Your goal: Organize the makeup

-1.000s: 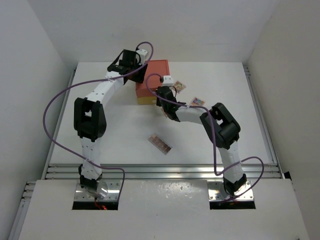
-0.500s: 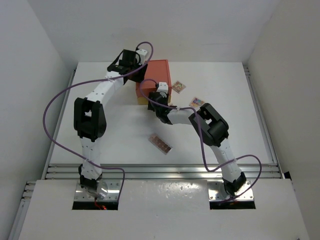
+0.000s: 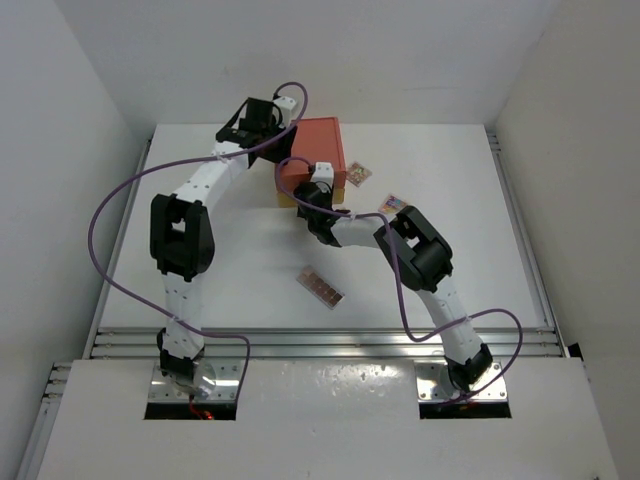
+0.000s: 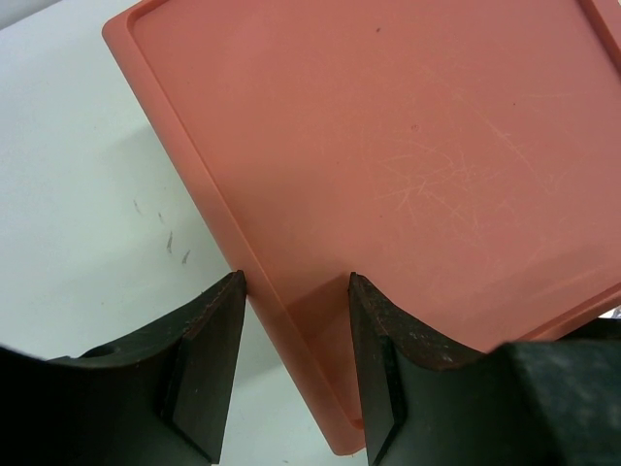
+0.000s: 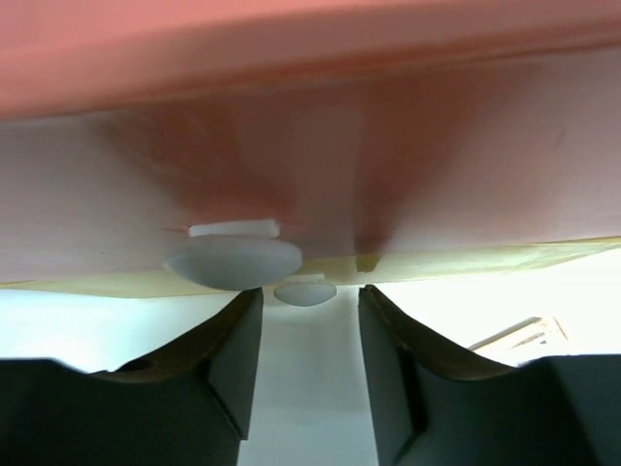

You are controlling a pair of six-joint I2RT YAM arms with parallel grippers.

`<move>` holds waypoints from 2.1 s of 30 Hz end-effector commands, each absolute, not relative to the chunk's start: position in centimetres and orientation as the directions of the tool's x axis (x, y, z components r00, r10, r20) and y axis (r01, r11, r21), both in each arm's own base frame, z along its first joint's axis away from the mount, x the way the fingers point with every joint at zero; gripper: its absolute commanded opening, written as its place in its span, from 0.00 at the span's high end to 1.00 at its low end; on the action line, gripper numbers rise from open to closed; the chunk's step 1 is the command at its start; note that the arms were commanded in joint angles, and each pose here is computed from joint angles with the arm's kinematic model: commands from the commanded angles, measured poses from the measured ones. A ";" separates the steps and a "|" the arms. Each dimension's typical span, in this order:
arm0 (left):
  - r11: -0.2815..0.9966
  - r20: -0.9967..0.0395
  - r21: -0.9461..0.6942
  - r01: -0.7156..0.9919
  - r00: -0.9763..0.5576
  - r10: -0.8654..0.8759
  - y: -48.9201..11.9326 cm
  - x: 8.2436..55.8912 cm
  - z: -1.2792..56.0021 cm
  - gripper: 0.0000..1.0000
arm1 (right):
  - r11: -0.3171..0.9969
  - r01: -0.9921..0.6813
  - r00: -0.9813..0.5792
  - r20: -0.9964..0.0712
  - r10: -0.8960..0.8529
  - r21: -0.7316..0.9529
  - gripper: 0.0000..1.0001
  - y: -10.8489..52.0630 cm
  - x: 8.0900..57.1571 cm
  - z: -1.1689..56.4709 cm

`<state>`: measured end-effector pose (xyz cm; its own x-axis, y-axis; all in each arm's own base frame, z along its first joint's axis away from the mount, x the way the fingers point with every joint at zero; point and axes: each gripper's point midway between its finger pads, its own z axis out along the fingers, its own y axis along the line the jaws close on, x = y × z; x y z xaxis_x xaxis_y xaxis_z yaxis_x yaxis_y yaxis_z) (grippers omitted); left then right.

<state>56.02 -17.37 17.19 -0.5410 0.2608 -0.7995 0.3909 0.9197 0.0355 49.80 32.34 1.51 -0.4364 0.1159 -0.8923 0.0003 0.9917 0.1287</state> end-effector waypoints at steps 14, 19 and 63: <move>0.915 -0.736 -0.010 0.403 -0.623 0.267 -17.7 54.8 14.7 0.49 | 0.993 -0.044 -0.283 -0.955 0.092 0.109 1.00 31.7 52.1 6.6; 0.915 -0.729 -0.011 0.403 -0.629 0.268 -17.7 54.8 14.4 0.49 | 0.986 -0.105 -0.286 -0.953 0.098 0.133 1.00 31.3 50.9 6.9; 0.919 -0.722 0.014 0.394 -0.632 0.282 -16.9 55.3 14.4 0.49 | 0.938 -0.341 -0.362 -0.930 -0.063 0.069 0.52 29.4 43.0 10.2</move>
